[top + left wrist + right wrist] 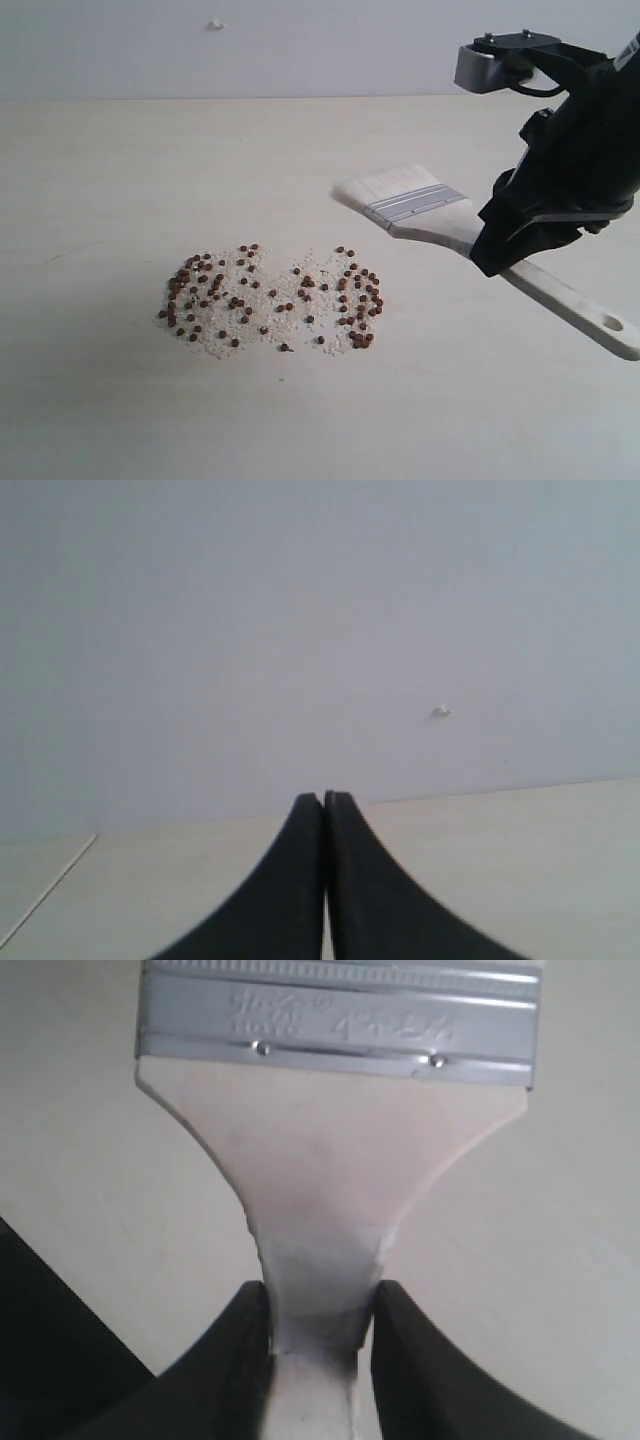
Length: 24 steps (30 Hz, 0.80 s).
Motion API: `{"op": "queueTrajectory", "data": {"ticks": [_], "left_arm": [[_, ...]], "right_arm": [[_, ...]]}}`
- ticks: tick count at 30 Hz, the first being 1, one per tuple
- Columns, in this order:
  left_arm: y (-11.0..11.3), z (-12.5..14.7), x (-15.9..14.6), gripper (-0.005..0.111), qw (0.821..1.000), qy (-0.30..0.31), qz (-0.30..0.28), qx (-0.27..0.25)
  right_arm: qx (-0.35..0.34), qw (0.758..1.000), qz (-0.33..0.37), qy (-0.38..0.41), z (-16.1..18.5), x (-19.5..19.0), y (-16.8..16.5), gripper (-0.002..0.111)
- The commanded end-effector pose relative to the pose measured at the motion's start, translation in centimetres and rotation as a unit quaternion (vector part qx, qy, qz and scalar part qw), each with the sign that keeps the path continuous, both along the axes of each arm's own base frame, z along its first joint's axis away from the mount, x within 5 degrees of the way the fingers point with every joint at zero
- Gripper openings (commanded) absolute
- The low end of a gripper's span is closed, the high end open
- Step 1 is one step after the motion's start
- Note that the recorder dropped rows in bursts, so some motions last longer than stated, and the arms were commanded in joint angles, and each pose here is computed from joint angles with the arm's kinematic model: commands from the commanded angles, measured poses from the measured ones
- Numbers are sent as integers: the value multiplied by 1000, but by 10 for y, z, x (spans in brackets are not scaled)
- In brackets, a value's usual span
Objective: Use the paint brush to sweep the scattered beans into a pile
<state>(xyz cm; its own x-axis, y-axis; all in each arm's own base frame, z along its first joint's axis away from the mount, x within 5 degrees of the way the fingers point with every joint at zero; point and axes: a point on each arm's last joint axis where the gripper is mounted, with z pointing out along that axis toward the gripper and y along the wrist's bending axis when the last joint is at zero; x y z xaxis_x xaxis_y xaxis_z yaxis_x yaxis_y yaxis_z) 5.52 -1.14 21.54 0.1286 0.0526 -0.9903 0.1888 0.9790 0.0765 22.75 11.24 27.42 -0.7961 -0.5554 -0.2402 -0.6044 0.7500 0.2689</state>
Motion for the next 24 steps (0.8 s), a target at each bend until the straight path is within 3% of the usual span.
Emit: {"op": "queueTrajectory", "data": {"ticks": [1,4,7,9,14,15,17,19,24], "left_arm": [[-4,18,-5,0,995,-100,-21,5],[-9,31,-12,0,981,-167,-71,-65],[-27,46,-31,0,941,-287,-178,-9],[-29,57,-30,0,938,-298,-179,10],[-40,91,-6,0,934,-278,-170,144],[-47,98,7,0,924,-263,-185,205],[-57,101,32,0,908,-223,-219,278],[-63,100,53,0,909,-189,-237,287],[-71,95,86,0,892,-165,-248,341]], "right_arm": [[11,1000,4,-9,4,1,1,0],[7,1000,6,3,-1,4,2,0],[7,1000,13,17,-7,14,7,0],[13,1000,14,21,-9,20,10,0],[18,1000,23,13,-7,31,14,0],[19,999,24,12,-5,34,16,0],[21,999,25,0,-1,37,17,0],[24,999,23,-13,1,40,17,0],[29,998,12,-60,3,48,18,0]]}}
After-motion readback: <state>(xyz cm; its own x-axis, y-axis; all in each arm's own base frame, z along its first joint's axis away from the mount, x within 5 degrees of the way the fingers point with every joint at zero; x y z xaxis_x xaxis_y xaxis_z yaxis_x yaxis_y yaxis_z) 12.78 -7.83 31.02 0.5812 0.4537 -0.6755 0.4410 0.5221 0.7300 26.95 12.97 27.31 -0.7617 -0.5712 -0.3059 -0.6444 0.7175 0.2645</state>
